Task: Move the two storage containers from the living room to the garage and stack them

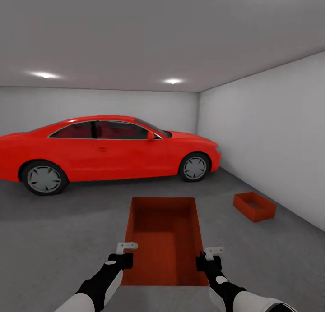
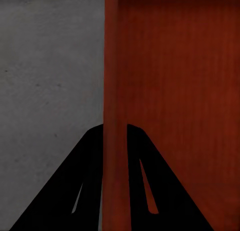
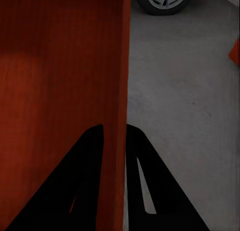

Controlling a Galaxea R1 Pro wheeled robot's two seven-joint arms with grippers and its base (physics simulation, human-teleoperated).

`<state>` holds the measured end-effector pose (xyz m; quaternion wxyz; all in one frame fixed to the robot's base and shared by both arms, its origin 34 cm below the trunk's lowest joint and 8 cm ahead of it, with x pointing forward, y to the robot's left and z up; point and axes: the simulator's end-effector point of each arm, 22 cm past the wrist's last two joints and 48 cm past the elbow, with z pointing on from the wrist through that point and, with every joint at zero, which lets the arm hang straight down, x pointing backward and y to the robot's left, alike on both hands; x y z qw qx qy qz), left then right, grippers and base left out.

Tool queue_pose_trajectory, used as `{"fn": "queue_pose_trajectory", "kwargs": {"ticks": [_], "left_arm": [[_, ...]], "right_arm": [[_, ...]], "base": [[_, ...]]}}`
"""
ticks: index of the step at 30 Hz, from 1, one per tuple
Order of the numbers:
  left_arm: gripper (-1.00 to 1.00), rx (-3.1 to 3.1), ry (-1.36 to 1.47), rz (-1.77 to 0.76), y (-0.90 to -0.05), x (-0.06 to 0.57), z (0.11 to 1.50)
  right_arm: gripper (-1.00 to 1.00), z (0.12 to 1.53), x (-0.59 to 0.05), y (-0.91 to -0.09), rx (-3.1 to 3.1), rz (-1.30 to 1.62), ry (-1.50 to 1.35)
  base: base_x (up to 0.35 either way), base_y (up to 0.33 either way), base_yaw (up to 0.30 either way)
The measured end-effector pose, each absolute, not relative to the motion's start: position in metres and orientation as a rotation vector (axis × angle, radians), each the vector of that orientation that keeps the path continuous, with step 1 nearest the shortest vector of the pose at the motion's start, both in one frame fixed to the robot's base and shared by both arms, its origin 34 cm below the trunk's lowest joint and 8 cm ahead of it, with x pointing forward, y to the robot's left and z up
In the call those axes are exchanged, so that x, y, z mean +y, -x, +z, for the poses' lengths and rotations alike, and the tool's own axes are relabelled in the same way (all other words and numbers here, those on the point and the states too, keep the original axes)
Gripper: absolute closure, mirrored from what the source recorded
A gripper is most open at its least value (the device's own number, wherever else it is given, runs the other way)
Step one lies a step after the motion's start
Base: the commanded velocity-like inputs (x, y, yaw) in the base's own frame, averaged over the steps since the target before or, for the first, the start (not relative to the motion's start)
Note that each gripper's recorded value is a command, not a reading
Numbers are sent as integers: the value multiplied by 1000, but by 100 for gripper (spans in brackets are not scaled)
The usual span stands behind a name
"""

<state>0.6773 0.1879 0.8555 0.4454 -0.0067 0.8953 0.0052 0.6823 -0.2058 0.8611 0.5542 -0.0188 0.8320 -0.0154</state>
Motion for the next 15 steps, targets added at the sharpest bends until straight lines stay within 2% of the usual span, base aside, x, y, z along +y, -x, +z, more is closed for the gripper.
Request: {"fn": "queue_pose_trajectory", "kwargs": {"ticks": [15], "left_arm": [[100, 2218, 16, 13, -677, 188, 855]], "right_arm": [[100, 861, -206, -682, 1966, -36, 44]], "base": [[321, 161, -284]]}}
